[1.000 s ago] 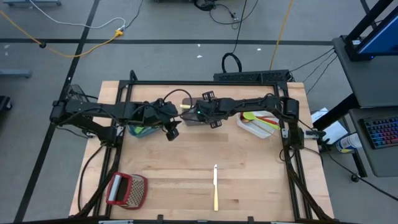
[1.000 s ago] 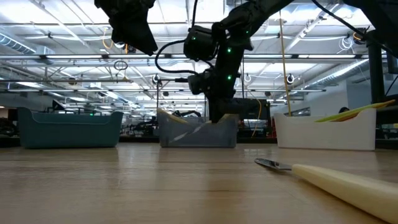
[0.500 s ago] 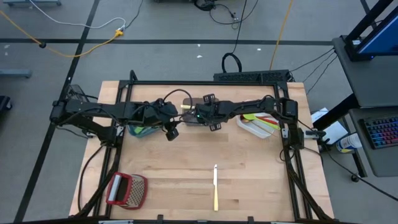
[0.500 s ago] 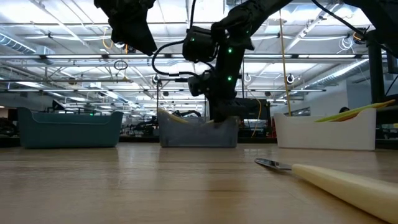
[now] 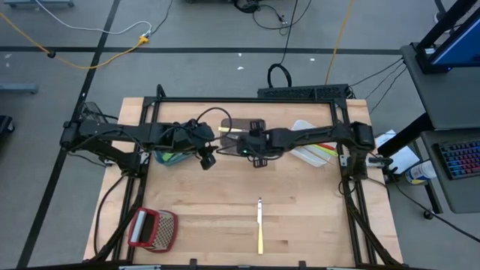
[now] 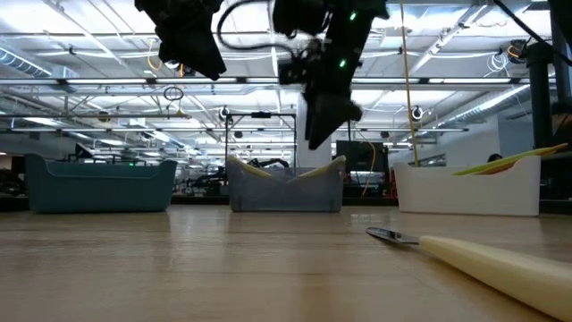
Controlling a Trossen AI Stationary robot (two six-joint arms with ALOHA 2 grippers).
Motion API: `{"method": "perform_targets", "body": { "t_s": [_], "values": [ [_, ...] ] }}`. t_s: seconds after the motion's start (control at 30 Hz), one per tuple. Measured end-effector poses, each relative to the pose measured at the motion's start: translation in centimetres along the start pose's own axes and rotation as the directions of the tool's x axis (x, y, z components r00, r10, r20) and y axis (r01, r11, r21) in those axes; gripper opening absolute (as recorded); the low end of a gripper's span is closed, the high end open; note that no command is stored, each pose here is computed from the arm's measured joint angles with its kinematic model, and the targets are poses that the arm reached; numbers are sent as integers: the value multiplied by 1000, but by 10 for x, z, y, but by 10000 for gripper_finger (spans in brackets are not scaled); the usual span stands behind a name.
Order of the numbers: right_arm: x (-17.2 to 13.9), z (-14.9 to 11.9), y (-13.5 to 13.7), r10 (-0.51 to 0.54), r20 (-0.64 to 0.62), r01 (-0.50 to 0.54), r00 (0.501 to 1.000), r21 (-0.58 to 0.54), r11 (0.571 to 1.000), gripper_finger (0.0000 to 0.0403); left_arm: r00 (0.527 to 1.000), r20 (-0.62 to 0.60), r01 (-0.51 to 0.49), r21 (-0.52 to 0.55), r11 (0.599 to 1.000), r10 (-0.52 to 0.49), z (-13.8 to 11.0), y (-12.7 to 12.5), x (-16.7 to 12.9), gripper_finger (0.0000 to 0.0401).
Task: Pick & Place Kitchen Items
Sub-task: Put the yellow table knife into the black bin
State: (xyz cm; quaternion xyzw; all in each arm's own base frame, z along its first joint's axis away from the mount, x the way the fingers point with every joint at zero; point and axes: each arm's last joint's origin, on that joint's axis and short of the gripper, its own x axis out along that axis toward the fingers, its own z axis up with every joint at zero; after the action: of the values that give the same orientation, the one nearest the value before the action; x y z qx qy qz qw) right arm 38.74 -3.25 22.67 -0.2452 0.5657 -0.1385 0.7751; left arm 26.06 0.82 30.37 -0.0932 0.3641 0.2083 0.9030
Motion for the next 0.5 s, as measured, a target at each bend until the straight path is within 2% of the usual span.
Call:
{"method": "perform_targets", "body": {
  "t_s": [0.2,0.37,0.5],
  "values": [
    [-44,-14,5,34,-37,-30,999,110,994,172,1000,-12,16,10,1000,-16,-3,-8,2,152],
    [-77,-28,17,63,-75,-45,995,220,974,171,999,-28,40,-34,999,-41,-8,-21,7,152],
    [-100,-34,32,96,-76,-76,992,236,969,171,997,-26,69,-69,995,-71,-10,-37,14,152]
  ]
}}
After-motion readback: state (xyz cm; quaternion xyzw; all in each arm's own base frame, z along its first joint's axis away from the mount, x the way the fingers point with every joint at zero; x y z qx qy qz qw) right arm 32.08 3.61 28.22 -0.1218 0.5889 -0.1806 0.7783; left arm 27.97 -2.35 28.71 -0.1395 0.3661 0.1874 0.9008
